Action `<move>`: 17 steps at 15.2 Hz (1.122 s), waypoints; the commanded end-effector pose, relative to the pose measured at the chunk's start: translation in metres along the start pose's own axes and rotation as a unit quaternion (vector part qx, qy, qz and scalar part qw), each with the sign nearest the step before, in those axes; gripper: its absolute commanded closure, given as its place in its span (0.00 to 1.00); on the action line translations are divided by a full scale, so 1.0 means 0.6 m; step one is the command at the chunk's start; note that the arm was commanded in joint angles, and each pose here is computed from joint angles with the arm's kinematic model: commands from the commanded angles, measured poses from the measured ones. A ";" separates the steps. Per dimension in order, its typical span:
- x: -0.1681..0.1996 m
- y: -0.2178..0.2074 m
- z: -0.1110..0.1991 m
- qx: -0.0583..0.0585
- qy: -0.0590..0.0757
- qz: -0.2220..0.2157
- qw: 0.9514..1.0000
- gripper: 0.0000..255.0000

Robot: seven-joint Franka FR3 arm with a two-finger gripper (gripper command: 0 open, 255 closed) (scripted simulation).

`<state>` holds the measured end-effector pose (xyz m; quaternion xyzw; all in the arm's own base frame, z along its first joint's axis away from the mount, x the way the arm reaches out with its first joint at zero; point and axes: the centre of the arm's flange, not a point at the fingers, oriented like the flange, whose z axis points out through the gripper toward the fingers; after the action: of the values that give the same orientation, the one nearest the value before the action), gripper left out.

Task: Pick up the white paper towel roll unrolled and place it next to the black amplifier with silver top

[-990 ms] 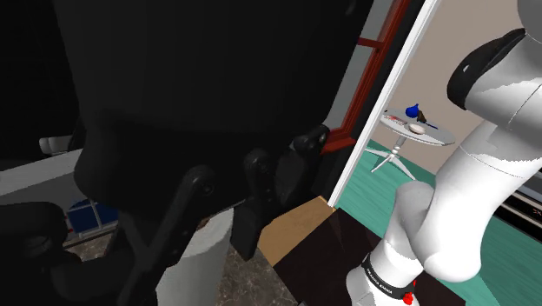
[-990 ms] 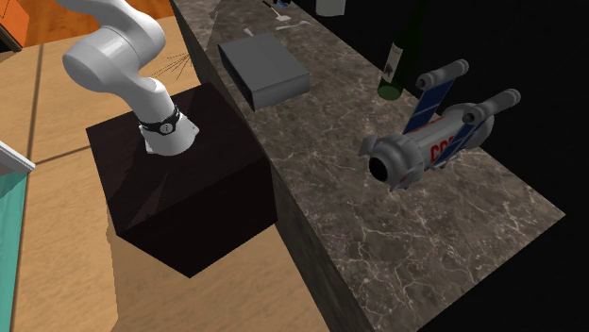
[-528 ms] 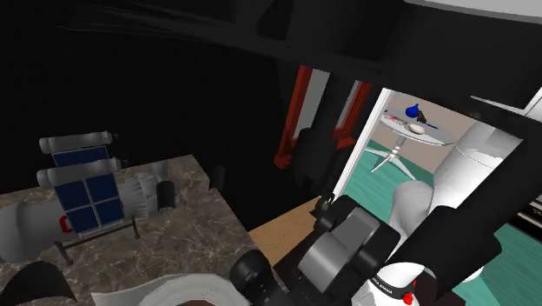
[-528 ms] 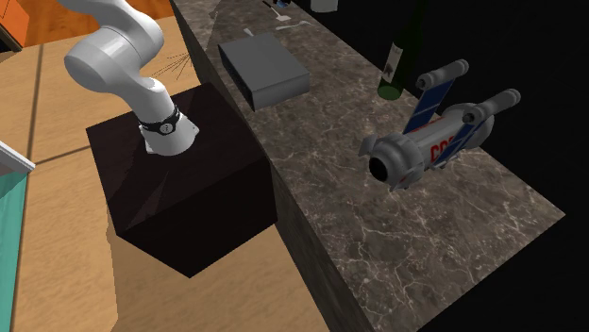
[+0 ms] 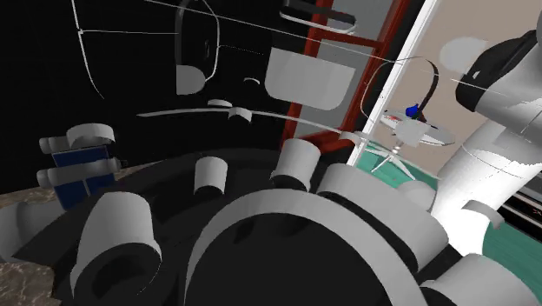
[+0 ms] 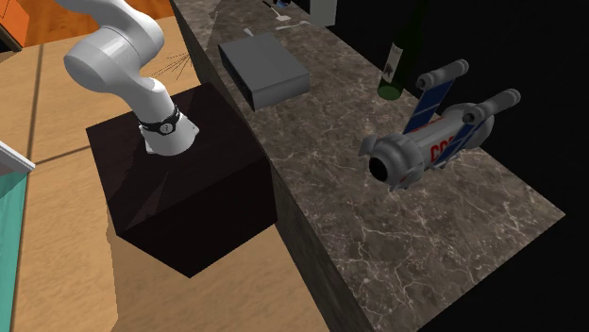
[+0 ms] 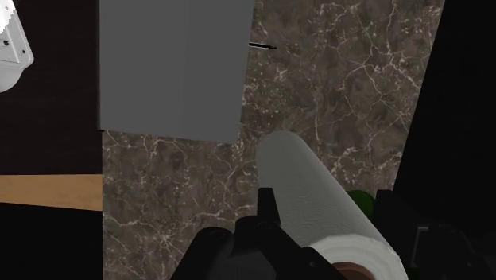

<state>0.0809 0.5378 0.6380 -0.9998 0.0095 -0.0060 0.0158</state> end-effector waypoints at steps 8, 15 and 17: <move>0.001 0.001 0.079 0.000 0.000 0.000 1.000 1.00; 0.000 0.003 0.140 0.000 0.000 0.000 1.000 1.00; 0.000 0.004 0.158 0.000 0.000 0.000 1.000 1.00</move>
<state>0.0832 0.5387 0.5481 -0.9998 0.0096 -0.0061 0.0158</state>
